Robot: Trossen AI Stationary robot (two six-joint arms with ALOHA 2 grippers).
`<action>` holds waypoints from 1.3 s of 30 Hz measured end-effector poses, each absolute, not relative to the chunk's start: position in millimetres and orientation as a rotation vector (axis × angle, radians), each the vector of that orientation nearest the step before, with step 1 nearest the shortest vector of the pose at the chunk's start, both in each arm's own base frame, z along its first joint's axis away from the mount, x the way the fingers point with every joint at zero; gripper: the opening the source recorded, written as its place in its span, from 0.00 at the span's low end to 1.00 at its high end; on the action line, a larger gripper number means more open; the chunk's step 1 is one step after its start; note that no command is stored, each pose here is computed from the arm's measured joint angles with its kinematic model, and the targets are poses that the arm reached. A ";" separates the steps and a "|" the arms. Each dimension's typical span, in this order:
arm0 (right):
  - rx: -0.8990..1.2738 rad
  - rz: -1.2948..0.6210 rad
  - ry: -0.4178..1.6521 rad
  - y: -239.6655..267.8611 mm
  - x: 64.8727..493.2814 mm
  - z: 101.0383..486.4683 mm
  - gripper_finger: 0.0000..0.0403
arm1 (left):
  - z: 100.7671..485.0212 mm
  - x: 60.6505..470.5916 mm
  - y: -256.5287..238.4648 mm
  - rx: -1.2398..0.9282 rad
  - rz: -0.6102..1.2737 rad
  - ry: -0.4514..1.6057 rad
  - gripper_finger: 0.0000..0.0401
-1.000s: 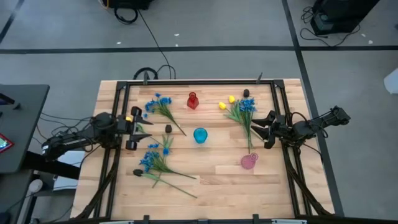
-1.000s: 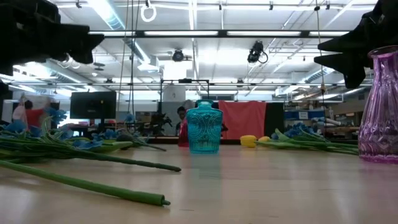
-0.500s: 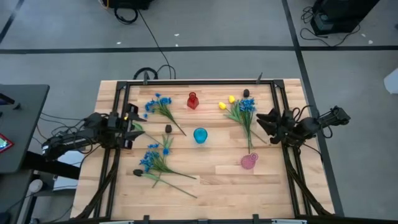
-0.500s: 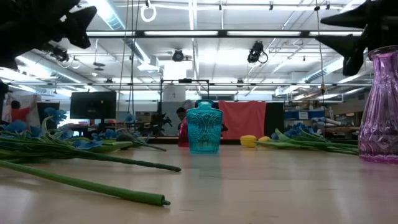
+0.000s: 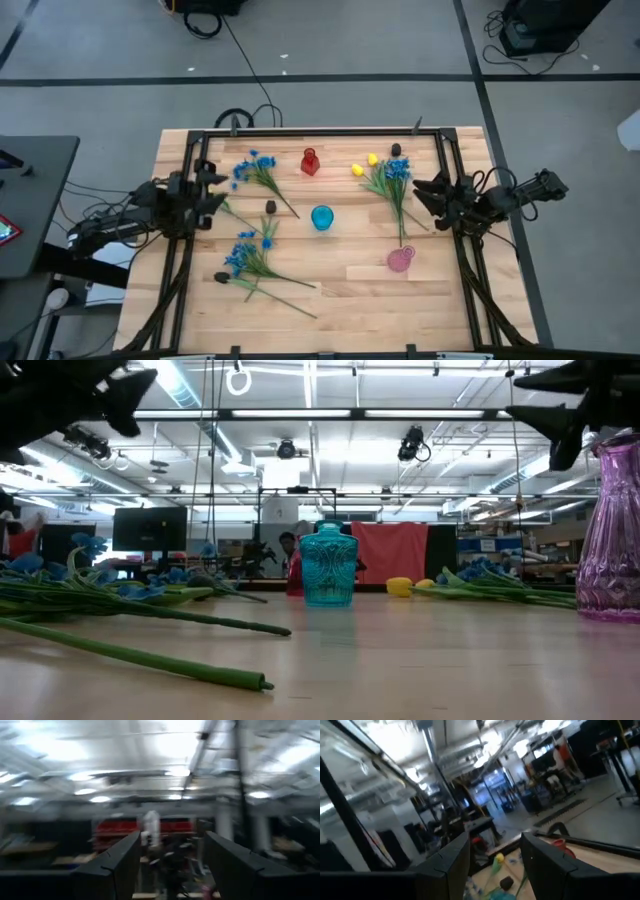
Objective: Sort flowers into vase by color
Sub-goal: Put the yellow flower into the blue vase
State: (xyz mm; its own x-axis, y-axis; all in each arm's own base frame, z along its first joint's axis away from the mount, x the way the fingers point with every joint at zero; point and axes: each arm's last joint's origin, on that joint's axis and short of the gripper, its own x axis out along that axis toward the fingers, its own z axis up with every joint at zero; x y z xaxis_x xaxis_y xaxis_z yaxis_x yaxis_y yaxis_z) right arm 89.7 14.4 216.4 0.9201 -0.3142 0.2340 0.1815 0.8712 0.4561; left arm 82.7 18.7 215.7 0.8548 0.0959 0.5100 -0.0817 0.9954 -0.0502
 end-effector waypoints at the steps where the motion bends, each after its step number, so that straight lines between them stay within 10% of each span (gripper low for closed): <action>1: 0.434 -0.275 -0.273 14.9 92.0 221.3 0.46 | 214.3 84.7 20.4 -0.054 0.133 -0.504 0.56; 15: 0.349 -0.504 0.319 13.1 156.4 273.1 0.46 | 216.1 119.4 30.0 -0.155 0.160 -0.186 0.56; 39: 0.567 -0.751 1.342 -71.8 240.0 200.0 0.40 | 210.2 124.1 36.1 -0.041 0.332 -0.125 0.56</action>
State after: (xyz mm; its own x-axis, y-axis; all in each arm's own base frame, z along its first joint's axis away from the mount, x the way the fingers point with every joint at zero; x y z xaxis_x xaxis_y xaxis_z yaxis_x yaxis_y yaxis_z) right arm 240.0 -71.8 200.0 0.0601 -0.1547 -0.9861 0.7596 0.6481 -0.0554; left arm 124.1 36.1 210.2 0.9378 0.3273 0.1156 -0.3222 0.9447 -0.0606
